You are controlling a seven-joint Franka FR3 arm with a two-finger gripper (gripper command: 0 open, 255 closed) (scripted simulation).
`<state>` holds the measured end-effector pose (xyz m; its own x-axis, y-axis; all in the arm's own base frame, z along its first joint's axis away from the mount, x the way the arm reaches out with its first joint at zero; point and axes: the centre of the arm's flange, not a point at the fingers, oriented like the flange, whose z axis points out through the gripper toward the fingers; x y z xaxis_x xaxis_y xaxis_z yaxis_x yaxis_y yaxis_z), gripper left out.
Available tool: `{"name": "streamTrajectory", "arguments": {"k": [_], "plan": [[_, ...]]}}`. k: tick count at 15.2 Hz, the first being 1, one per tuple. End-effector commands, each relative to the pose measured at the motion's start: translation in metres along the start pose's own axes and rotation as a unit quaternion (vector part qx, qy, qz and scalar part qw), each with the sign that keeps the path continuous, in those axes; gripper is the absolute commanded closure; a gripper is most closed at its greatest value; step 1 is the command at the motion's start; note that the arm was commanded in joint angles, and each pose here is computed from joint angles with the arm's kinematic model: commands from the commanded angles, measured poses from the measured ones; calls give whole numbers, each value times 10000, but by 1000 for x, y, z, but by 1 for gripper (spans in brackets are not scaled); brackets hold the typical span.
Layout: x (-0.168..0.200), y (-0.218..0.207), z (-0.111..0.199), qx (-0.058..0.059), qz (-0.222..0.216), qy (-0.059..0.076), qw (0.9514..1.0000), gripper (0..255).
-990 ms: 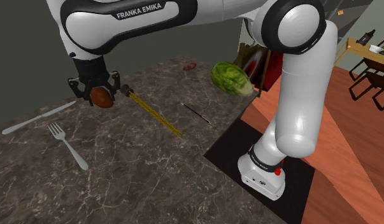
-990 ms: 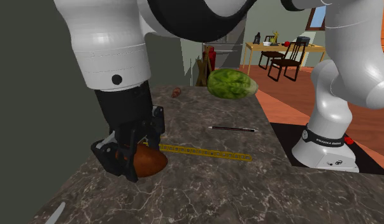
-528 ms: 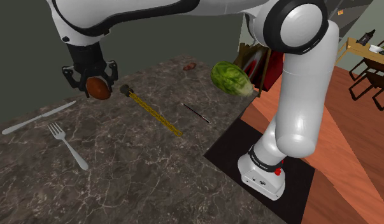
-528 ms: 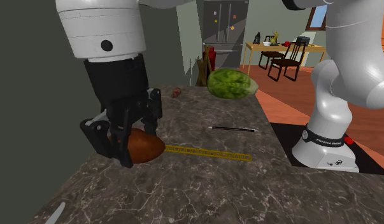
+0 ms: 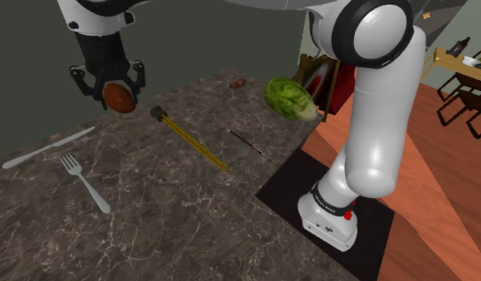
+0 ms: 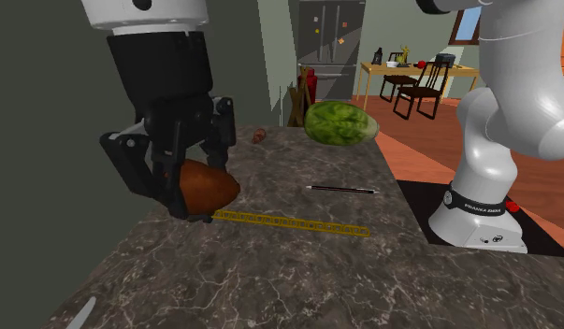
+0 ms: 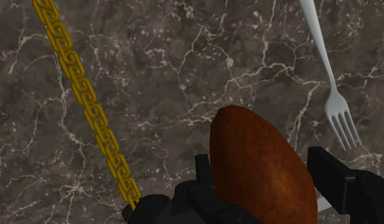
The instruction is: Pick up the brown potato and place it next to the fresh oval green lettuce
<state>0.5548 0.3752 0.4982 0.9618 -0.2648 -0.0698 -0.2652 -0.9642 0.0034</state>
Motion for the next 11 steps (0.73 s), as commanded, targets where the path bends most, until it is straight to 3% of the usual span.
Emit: {"name": "streamTrajectory", "arguments": {"k": [1,9,11], "plan": [[-2,0,-11,-2,0,-2,10000,255],[-4,0,-51,-2,0,-2,10000,255],[2,26,-52,-2,0,-2,10000,255]]}}
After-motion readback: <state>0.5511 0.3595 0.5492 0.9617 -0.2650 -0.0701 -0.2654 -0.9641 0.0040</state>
